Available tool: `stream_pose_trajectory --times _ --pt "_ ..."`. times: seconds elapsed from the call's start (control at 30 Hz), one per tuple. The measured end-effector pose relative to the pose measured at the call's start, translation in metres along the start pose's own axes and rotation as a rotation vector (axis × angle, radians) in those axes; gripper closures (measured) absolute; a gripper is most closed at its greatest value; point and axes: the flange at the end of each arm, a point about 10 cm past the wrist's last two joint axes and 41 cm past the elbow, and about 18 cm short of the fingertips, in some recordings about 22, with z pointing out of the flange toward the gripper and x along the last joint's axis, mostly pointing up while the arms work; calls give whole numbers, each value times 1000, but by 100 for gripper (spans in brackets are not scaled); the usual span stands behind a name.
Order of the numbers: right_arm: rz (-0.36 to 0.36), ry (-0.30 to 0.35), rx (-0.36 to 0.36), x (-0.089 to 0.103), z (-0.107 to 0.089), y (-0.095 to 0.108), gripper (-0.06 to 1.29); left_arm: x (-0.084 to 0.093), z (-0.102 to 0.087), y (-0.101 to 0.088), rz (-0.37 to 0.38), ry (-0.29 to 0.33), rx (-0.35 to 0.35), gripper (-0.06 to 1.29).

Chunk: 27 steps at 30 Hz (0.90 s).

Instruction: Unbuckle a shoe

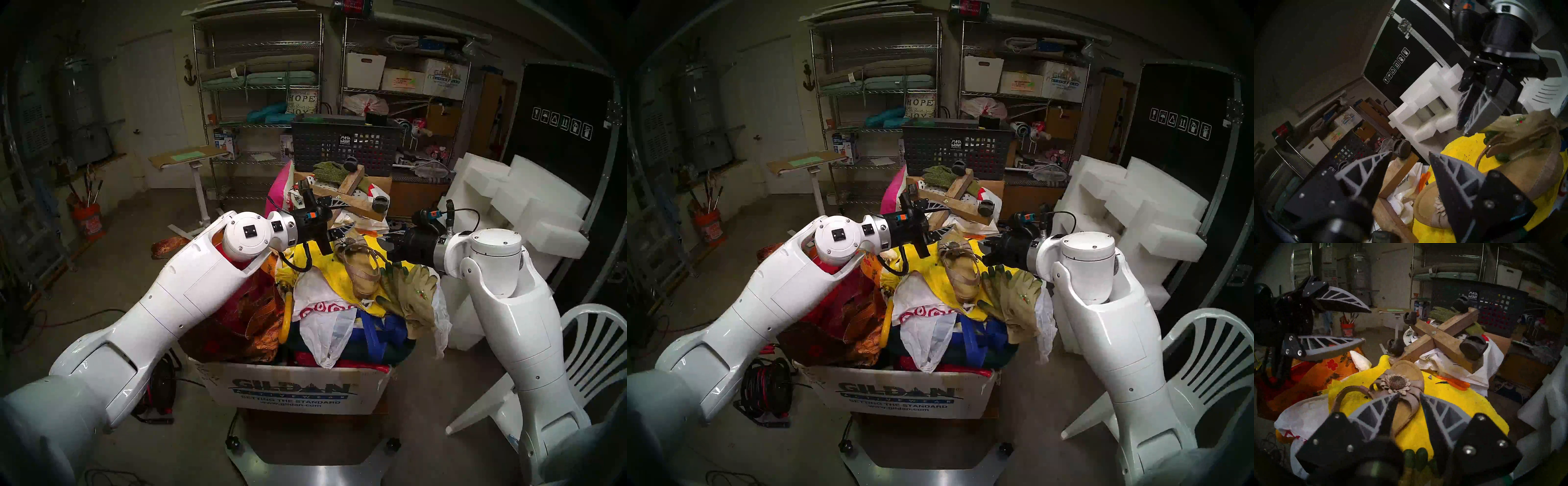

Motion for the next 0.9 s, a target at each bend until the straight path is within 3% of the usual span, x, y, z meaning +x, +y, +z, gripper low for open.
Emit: stream_pose_trajectory --times 0.47,0.9 --pt "-114 59 -150 8 -4 3 71 23 -21 -15 -216 -17 138 55" --pt "-163 80 -200 9 -2 1 61 25 -31 -4 -292 -57 190 53"
